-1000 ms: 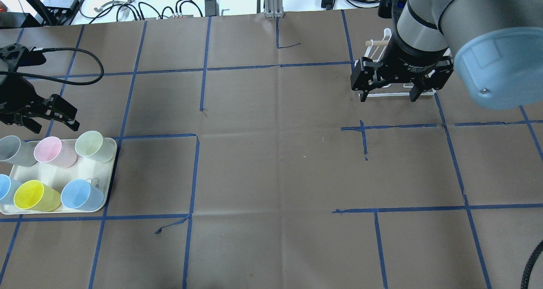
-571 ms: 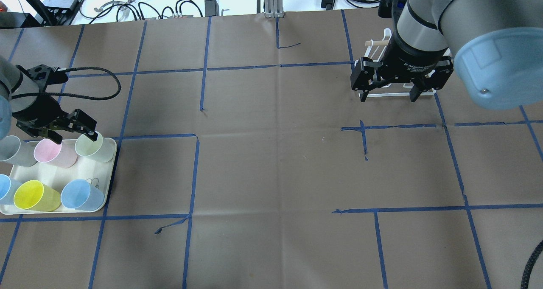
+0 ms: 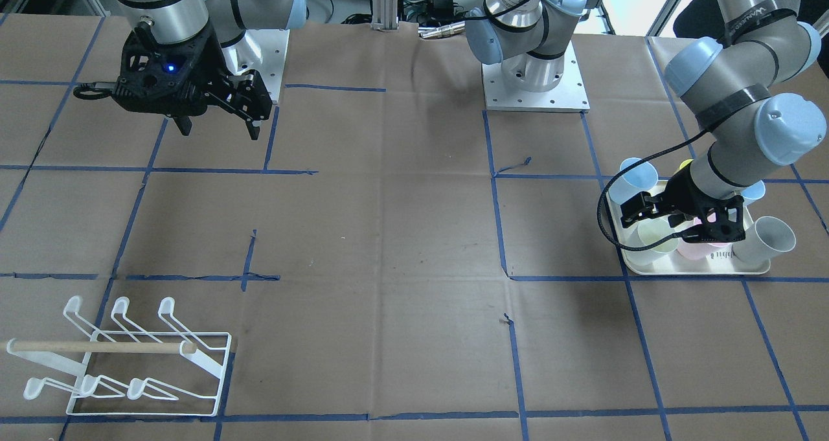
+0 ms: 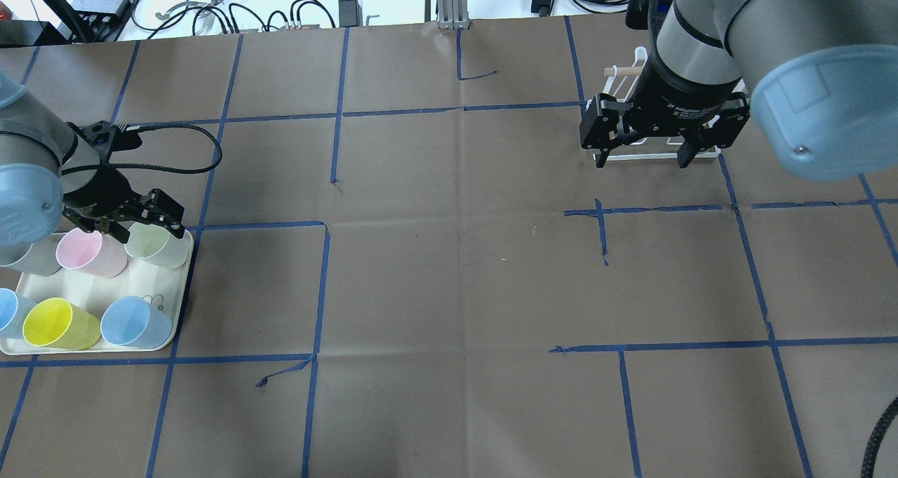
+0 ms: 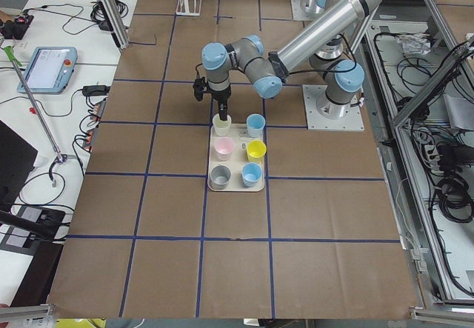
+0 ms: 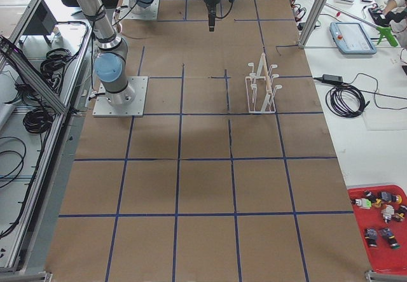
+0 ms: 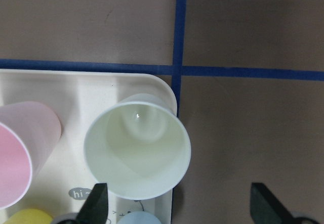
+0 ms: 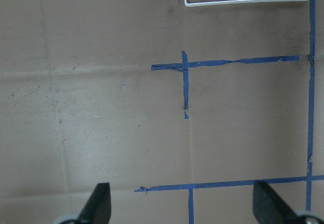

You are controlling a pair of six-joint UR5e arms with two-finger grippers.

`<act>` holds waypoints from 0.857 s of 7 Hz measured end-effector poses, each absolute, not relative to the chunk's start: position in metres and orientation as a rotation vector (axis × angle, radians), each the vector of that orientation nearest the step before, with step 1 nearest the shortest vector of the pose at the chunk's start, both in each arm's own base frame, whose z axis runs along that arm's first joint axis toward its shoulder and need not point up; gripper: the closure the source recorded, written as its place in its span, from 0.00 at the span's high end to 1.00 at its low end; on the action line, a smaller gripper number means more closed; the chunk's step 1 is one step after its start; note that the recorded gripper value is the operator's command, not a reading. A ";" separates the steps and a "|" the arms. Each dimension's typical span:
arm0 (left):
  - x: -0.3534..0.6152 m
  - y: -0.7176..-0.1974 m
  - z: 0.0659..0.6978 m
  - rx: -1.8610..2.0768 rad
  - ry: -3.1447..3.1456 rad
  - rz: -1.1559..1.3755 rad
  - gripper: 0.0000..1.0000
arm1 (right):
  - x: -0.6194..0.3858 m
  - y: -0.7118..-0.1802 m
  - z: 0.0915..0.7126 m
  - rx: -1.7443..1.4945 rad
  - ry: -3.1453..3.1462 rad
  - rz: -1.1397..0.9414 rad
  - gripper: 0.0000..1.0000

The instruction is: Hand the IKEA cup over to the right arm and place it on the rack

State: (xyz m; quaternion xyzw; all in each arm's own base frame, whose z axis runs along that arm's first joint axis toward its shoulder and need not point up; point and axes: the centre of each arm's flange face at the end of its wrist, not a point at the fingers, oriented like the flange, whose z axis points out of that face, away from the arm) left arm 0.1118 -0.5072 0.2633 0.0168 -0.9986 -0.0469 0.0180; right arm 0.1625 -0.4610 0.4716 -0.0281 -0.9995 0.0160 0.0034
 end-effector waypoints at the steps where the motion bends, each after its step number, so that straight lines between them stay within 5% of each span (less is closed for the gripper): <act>1: 0.110 -0.509 0.257 0.045 -3.101 -0.149 1.00 | 0.163 -0.461 0.472 -0.088 -3.133 0.050 1.00; 6: 0.109 -0.508 0.224 0.028 -3.109 -0.151 0.97 | 0.163 -0.461 0.471 -0.087 -3.134 0.045 1.00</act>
